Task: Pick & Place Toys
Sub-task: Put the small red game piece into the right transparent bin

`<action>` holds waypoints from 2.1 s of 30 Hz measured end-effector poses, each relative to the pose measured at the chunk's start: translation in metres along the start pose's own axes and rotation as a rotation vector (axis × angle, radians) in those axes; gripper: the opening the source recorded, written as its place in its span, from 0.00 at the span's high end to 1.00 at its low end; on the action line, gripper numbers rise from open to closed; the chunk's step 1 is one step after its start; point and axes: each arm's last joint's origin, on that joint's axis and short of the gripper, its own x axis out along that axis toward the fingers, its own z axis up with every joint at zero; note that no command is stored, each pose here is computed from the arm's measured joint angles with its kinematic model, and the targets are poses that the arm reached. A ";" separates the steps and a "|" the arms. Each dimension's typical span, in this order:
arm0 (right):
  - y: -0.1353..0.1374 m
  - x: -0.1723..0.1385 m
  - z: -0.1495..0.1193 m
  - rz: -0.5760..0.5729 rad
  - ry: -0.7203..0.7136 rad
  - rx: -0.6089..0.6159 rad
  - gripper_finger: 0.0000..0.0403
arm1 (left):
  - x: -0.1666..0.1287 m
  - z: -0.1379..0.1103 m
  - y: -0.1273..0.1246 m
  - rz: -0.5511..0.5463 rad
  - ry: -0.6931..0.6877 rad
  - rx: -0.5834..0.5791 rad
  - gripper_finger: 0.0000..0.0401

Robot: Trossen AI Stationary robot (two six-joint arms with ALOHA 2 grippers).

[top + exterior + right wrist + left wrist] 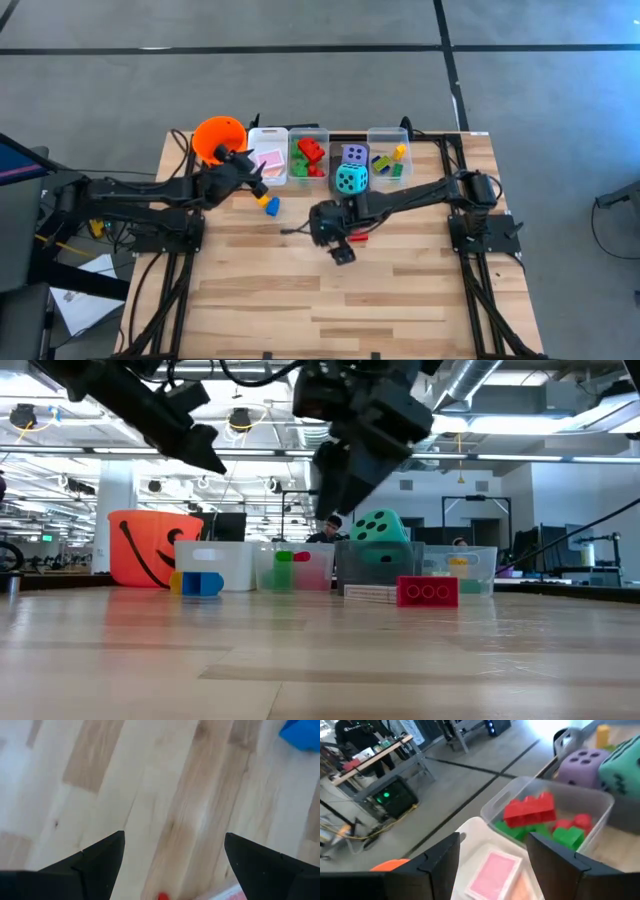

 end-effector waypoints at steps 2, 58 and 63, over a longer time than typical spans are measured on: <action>0.011 0.000 0.000 -0.006 0.026 -0.050 0.17 | -0.004 0.001 0.000 -0.012 -0.013 -0.026 0.45; 0.148 -0.019 -0.179 -0.313 -0.881 0.618 0.17 | -0.029 0.014 -0.048 -0.691 -0.093 -0.325 0.45; 0.145 0.003 -0.185 -0.332 -0.889 0.621 0.17 | -0.017 0.011 -0.065 -0.685 -0.113 -0.249 0.45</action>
